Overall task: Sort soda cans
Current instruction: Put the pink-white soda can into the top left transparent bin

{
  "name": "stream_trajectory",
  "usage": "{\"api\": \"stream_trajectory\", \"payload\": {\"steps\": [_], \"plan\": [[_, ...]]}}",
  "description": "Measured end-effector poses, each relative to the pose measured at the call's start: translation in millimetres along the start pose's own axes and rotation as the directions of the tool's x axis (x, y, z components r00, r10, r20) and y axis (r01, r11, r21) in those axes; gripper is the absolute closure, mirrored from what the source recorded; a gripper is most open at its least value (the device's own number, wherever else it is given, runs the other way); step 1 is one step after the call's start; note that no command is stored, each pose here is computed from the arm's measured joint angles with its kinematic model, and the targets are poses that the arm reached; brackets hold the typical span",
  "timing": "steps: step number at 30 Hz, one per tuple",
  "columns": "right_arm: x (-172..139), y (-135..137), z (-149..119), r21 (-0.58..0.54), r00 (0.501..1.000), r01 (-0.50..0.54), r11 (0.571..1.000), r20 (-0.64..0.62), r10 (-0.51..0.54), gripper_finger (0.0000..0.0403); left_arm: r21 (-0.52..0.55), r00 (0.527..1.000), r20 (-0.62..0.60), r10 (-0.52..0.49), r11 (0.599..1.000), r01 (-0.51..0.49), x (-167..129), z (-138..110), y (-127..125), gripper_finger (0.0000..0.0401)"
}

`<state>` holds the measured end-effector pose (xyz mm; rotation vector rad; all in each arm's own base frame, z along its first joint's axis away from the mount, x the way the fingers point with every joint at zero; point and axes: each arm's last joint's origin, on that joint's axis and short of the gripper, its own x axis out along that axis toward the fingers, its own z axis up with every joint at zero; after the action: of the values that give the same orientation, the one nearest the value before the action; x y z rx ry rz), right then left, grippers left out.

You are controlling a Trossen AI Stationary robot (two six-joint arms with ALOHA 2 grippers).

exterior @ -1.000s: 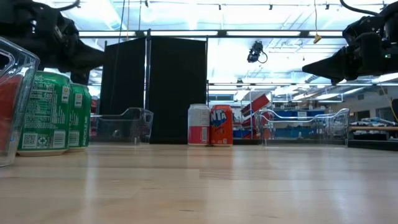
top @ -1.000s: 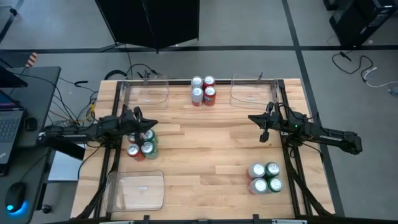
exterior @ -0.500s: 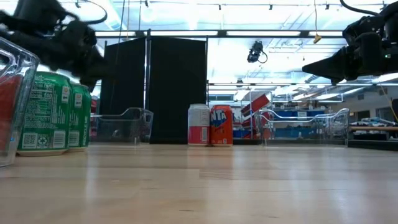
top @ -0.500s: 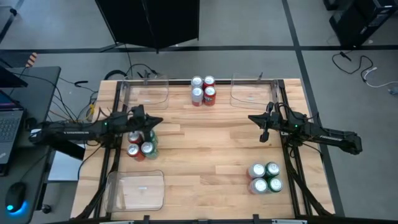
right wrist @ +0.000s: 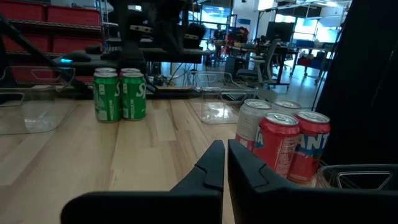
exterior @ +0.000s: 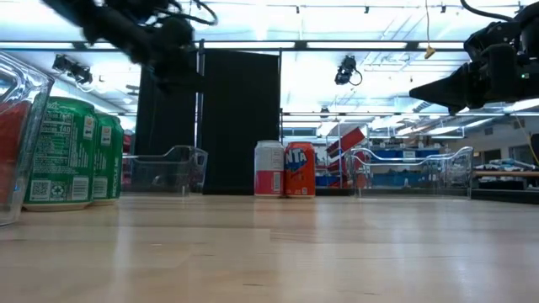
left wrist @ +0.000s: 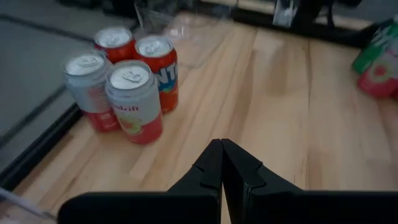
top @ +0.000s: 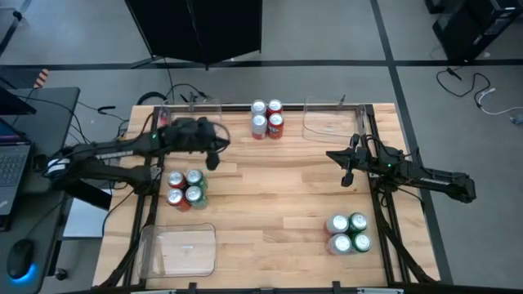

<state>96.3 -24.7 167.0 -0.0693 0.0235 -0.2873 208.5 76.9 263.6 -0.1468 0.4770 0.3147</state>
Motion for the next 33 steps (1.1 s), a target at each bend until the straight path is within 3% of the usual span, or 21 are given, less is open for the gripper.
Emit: {"api": "stream_trajectory", "payload": {"steps": [11, 16, 23, 33], "plan": [[0, 0, 0, 0.0, 1.0, 0.0, 1.0, 0.0, 0.0, 0.0397, -0.024, 0.988, -0.155, 0.024, 0.999, -0.028, 60, 46, 29, 0.0393], [0, 0, 0, 0.0, 1.0, 0.0, 1.0, 0.0, 0.0, 0.0394, -0.039, 0.979, -0.198, -0.044, 0.999, 0.037, 87, 65, 32, 0.0379], [0, 0, 0, 0.0, 1.0, 0.0, 1.0, 0.0, 0.0, 0.0398, 0.029, 0.951, -0.304, -0.047, 0.998, 0.058, 114, 83, 29, 0.0299], [0, 0, 0, 0.0, 1.0, 0.0, 1.0, 0.0, 0.0, 0.0396, 0.083, 0.93, -0.348, 0.12, 0.992, -0.097, 126, 87, 30, 0.0156]]}}
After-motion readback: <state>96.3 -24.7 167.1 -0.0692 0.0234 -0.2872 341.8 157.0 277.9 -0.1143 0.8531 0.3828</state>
